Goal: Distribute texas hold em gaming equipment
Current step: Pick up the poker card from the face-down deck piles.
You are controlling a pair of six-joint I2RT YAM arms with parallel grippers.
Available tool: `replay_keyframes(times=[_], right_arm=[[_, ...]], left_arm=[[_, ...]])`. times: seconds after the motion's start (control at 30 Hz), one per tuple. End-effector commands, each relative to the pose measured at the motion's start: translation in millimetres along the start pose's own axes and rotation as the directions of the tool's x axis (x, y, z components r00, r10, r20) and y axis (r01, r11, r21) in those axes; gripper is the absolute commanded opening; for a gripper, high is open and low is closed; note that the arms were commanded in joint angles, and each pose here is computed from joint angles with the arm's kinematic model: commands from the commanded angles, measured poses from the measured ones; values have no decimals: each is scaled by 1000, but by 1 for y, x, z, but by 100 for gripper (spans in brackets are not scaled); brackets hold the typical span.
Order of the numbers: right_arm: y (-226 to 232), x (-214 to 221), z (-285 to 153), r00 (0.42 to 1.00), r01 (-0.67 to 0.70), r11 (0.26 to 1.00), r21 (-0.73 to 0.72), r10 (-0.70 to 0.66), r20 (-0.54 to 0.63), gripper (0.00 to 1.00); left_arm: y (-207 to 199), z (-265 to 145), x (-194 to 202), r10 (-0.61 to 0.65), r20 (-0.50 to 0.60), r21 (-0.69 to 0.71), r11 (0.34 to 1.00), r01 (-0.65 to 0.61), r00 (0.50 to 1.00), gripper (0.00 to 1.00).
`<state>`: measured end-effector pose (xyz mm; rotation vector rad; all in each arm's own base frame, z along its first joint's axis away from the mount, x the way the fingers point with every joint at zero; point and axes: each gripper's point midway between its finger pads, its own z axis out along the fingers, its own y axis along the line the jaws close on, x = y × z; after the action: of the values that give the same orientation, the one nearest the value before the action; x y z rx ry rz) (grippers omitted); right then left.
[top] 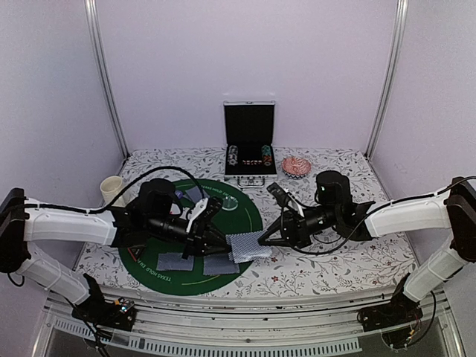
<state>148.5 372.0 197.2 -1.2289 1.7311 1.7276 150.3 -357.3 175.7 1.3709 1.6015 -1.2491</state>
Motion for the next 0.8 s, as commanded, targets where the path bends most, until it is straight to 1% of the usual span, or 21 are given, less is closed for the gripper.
replay_keyframes(times=[0.0, 0.1, 0.13, 0.17, 0.2, 0.3, 0.37, 0.5, 0.63, 0.77], right_arm=[[5, -18, 3, 998, 48, 999, 1, -48, 33, 2], [0, -18, 4, 999, 41, 999, 13, -41, 33, 2], [-2, -17, 4, 999, 37, 999, 23, -37, 34, 2], [-6, -16, 4, 999, 31, 999, 37, -32, 36, 2], [-11, -15, 3, 999, 23, 998, 54, -25, 39, 3], [-29, -5, -2, 999, -33, 994, 101, 29, 42, 4], [-44, 4, -6, 996, -81, 986, 148, 75, 47, 4], [-72, 23, -12, 986, -166, 961, 222, 158, 53, 10], [-95, 45, -15, 972, -234, 934, 271, 230, 45, 10], [-110, 63, -17, 958, -281, 914, 294, 284, 34, 8]], left_arm=[[-4, 9, -16, 4, 48, 35, 999, -6, 999, 17], [-10, 20, -15, 1, 39, 74, 997, -4, 999, 17], [-11, 23, -14, -3, 32, 86, 996, 1, 999, 16], [-11, 25, -12, -11, 24, 98, 995, 8, 1000, 10], [-11, 26, -10, -20, 15, 107, 994, 19, 1000, 0], [-7, 30, -5, -41, -12, 94, 995, 42, 999, 0], [2, 31, -1, -52, -21, 41, 998, 52, 998, 0], [20, 36, 9, -89, -52, -37, 996, 87, 995, 0], [41, 44, 33, -157, -128, -114, 983, 143, 979, 0], [57, 46, 52, -217, -174, -156, 969, 191, 960, 0]])
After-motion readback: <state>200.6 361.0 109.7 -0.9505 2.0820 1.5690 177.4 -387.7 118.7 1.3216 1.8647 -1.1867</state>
